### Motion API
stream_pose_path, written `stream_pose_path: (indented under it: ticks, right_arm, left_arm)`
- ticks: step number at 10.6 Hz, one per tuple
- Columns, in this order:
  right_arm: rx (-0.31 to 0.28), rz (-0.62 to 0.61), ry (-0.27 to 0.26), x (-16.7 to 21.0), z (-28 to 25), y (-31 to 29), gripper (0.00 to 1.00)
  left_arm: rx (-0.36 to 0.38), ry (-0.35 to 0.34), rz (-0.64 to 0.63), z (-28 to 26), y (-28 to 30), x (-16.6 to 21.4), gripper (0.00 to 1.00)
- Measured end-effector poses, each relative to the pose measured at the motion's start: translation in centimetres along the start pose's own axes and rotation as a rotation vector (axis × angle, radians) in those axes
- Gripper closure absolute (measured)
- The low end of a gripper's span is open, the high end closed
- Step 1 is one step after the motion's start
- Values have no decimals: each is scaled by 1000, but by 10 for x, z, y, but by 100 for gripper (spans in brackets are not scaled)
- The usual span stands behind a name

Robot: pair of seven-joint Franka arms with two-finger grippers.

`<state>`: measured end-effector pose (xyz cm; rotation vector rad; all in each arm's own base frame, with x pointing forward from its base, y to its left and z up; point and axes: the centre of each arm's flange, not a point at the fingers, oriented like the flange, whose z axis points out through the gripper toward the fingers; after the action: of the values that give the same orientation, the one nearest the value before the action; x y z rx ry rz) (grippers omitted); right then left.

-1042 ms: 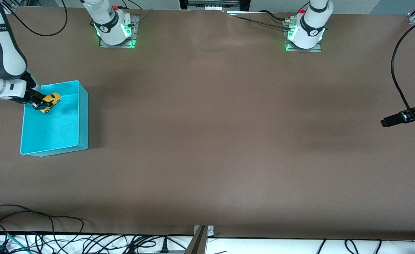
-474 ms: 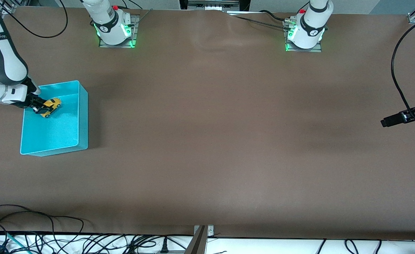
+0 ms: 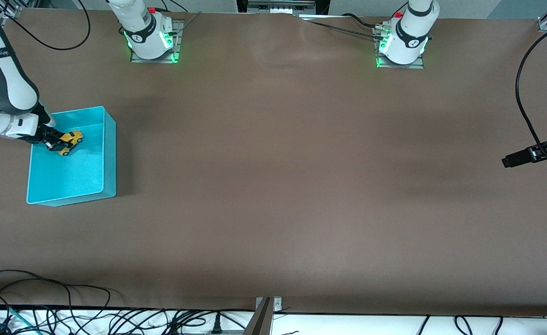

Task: Wind up and store yellow beetle car
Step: 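Lower the car into the box and open the right gripper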

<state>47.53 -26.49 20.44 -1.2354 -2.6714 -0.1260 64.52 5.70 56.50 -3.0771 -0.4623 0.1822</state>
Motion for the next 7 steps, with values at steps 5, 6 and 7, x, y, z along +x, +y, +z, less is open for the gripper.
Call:
stream_pose_path:
  ticks: [5, 6, 7]
  right_arm:
    - [2, 7, 6, -10, -20, 8, 0]
    - [8, 7, 18, -10, -36, 21, 0]
    - [13, 11, 14, -8, -57, 40, 0]
  left_arm:
    - [0, 0, 0, 0, 0, 0, 0]
    - [0, 0, 0, 0, 0, 0, 0]
    - [0, 0, 0, 0, 0, 0, 0]
